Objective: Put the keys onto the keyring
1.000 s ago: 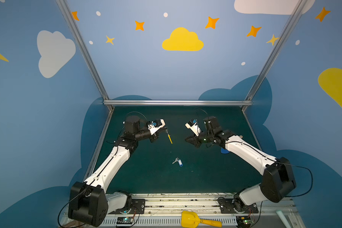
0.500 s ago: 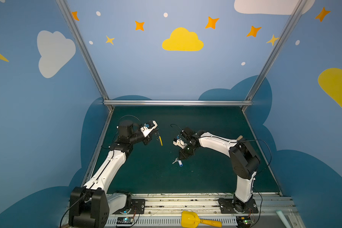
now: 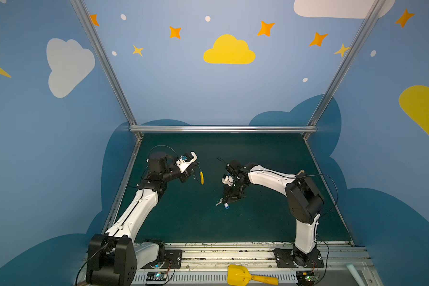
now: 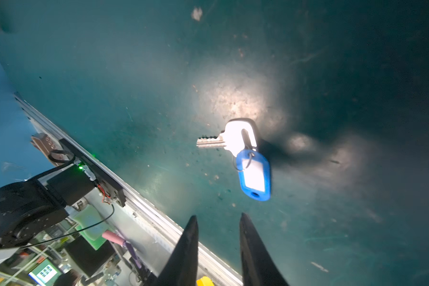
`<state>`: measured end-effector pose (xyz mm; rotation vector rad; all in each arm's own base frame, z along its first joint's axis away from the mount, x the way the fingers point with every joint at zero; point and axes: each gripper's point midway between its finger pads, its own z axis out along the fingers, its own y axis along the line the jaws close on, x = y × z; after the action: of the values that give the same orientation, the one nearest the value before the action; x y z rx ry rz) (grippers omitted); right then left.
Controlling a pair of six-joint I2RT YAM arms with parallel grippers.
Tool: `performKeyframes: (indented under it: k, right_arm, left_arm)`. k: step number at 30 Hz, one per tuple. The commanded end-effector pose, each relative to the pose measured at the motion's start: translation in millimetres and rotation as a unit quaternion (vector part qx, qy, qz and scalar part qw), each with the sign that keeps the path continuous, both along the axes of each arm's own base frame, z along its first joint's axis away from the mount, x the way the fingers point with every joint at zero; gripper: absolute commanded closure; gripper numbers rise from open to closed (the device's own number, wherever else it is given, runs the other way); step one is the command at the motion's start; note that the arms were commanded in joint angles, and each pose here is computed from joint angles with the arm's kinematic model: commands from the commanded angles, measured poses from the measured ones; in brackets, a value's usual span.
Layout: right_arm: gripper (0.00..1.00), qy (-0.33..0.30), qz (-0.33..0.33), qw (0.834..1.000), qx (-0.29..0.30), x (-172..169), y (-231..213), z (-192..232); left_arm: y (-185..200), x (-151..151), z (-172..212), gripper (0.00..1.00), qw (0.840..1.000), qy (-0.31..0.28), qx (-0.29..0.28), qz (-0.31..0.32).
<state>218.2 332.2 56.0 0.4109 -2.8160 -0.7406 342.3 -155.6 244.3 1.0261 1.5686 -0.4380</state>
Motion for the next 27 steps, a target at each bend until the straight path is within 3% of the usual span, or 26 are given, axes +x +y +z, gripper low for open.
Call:
performKeyframes:
  k: [1, 12, 27]
  right_arm:
    - [0.69, 0.047, -0.048, 0.998, -0.011, -3, 6, 1]
    - [0.69, 0.044, -0.11, 0.992, -0.04, 8, 2, -18]
    - [0.77, 0.035, -0.133, 0.989, -0.057, 20, 2, -29]
  left_arm:
    - [-2, 0, 10, 0.96, 1.0, -0.007, -0.015, -0.01]
    - [-6, -4, 10, 0.96, 0.999, -0.002, -0.022, -0.024]
    - [-6, -5, 10, 0.96, 0.999, -0.002, -0.02, -0.026]
